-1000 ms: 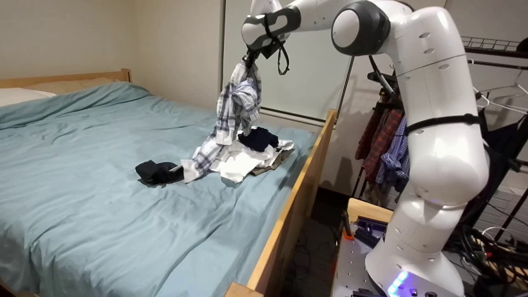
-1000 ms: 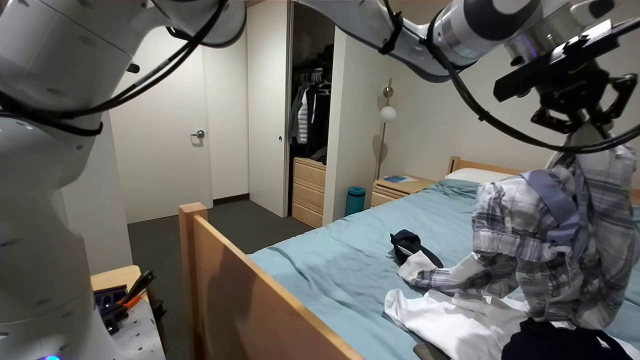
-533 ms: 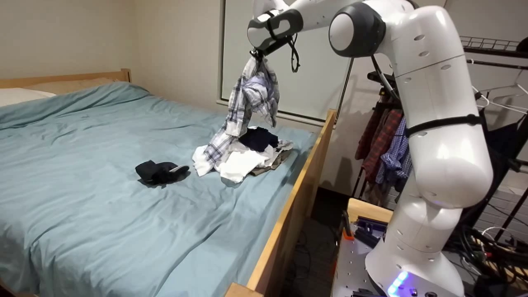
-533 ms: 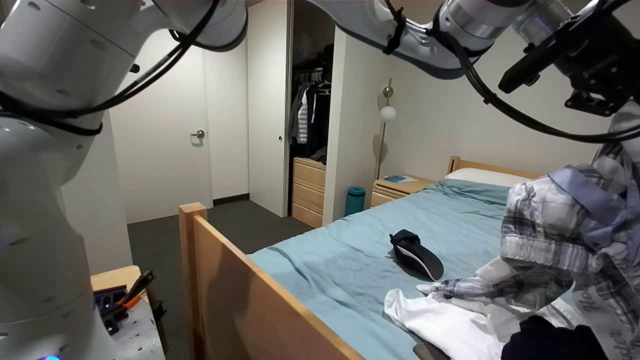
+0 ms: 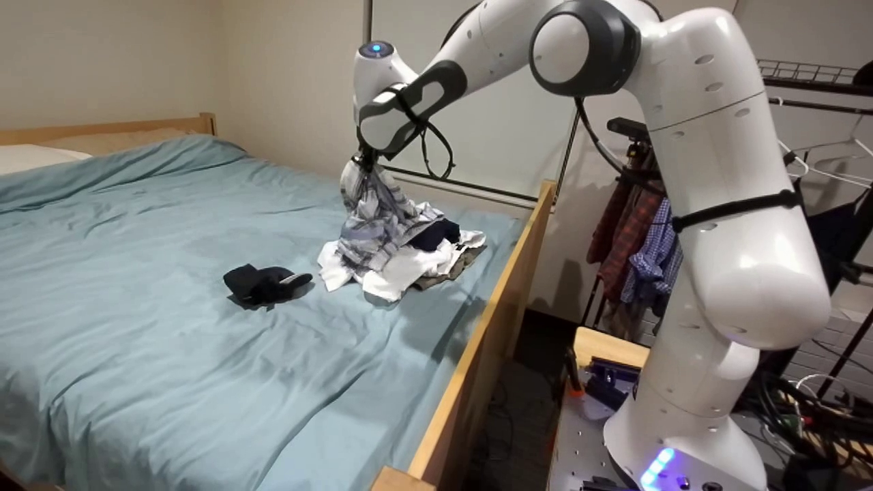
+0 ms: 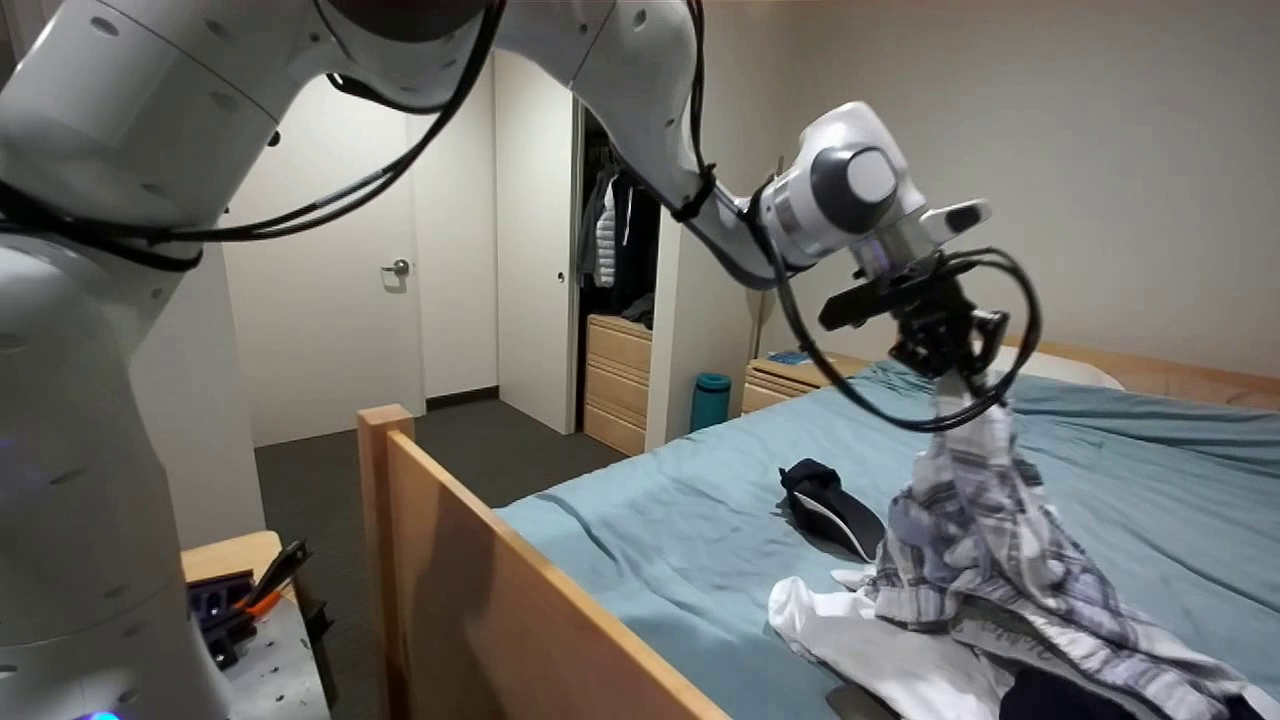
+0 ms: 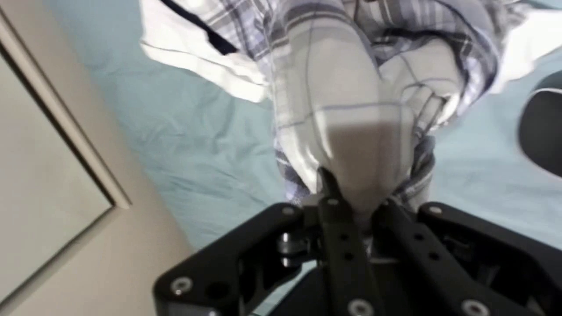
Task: Put the checked object on top of the white cloth
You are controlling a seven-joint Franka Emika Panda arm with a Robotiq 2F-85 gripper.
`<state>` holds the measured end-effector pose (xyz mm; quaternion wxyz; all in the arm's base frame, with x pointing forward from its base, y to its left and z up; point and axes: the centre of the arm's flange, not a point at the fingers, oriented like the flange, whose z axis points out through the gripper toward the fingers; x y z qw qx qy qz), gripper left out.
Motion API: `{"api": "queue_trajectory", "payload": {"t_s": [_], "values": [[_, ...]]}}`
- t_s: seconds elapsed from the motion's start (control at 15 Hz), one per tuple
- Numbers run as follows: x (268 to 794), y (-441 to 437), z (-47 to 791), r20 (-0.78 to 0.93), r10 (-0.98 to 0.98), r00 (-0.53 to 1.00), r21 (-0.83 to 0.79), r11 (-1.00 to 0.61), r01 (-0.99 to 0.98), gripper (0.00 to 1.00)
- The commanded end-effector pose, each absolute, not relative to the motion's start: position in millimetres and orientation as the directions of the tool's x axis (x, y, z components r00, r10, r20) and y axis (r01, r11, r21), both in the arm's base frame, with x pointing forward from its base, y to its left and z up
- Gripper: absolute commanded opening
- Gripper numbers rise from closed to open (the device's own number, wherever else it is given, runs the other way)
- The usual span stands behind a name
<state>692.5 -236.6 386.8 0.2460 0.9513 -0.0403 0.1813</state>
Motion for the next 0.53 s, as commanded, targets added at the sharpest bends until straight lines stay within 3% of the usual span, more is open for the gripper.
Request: {"api": "queue_trajectory", "payload": {"t_s": [0.0, 0.07, 0.2, 0.47], "values": [[686.2, -160.0, 309.8, 0.339, 0.15, 0.929, 0.376, -0.927, 0.013, 0.02], [685.0, -134.2, 285.7, 0.332, 0.186, 0.925, 0.349, -0.935, 0.063, 0.02], [678.6, -84.6, 235.9, 0.313, 0.26, 0.913, 0.299, -0.94, 0.164, 0.34], [665.2, -30.1, 184.6, 0.275, 0.402, 0.873, 0.189, -0.913, 0.361, 0.59]]}}
